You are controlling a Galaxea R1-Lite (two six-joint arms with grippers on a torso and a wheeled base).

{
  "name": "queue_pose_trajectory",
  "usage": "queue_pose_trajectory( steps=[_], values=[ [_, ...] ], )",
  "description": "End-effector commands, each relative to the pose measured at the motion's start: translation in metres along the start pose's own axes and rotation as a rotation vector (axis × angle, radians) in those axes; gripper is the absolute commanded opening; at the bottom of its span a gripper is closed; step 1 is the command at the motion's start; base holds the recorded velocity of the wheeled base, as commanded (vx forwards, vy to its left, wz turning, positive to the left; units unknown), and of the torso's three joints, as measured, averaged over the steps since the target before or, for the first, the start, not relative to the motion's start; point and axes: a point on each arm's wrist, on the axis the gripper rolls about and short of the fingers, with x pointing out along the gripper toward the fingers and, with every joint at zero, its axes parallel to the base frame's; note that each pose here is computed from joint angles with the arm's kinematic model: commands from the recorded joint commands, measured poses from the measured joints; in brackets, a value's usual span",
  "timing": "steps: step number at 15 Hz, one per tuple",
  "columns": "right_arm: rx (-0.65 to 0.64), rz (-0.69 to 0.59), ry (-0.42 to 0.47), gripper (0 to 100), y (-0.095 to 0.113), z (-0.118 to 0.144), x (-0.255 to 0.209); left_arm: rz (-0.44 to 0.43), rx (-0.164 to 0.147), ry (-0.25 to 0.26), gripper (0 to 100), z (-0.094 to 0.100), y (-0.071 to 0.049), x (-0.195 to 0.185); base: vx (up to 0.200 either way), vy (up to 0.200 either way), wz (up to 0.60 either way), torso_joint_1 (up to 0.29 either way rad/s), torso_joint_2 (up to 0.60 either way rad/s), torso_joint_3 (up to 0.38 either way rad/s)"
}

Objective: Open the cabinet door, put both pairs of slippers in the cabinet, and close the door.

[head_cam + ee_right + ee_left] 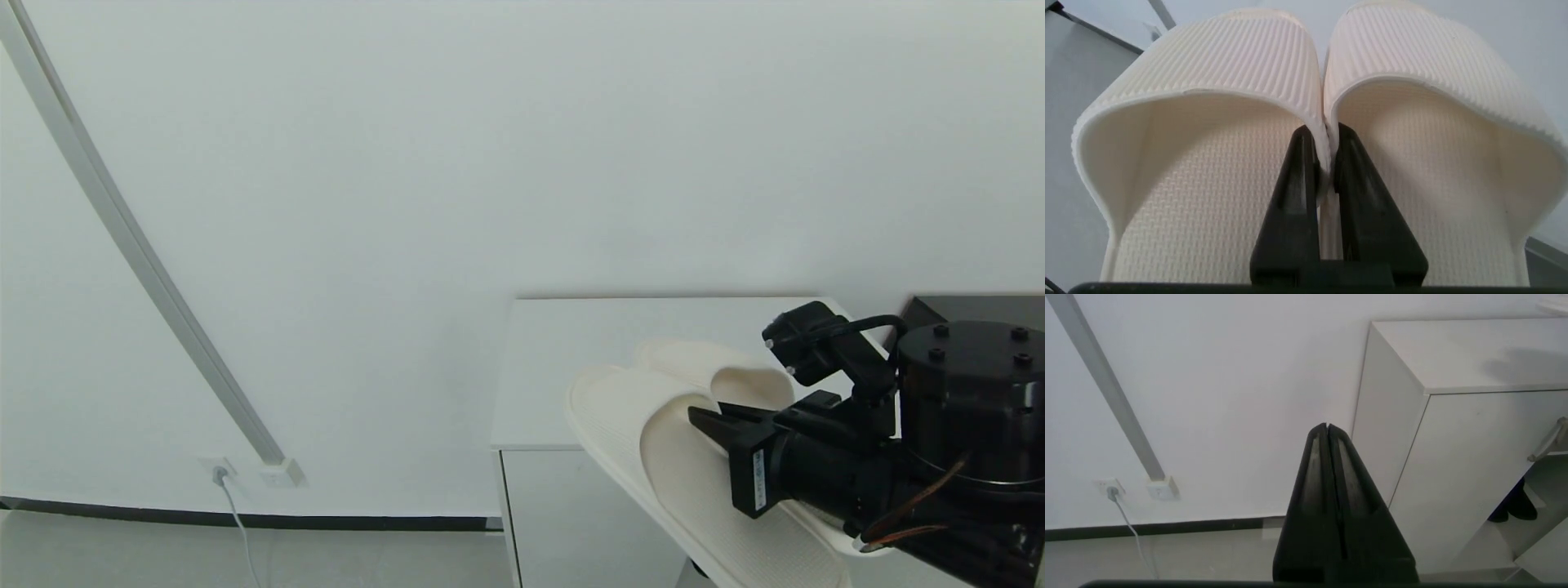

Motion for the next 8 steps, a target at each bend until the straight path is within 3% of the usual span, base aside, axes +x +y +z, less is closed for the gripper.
queue_pose_trajectory(
  steps=[1,8],
  values=[
    [0.0,0.005,-0.003,0,0.001,0.0003,-0.001,0.0,0.0,0.001,0,0.0,0.0,0.0001,-0.2,0.0,0.0,0.002,0.0,0.002],
    [-0.007,0.01,0.006,0,0.0027,-0.003,-0.0015,0.0,0.0,0.001,0,0.0,0.0,0.0001,-0.2,0.0,0.0,-0.001,0.0,0.002]
  ],
)
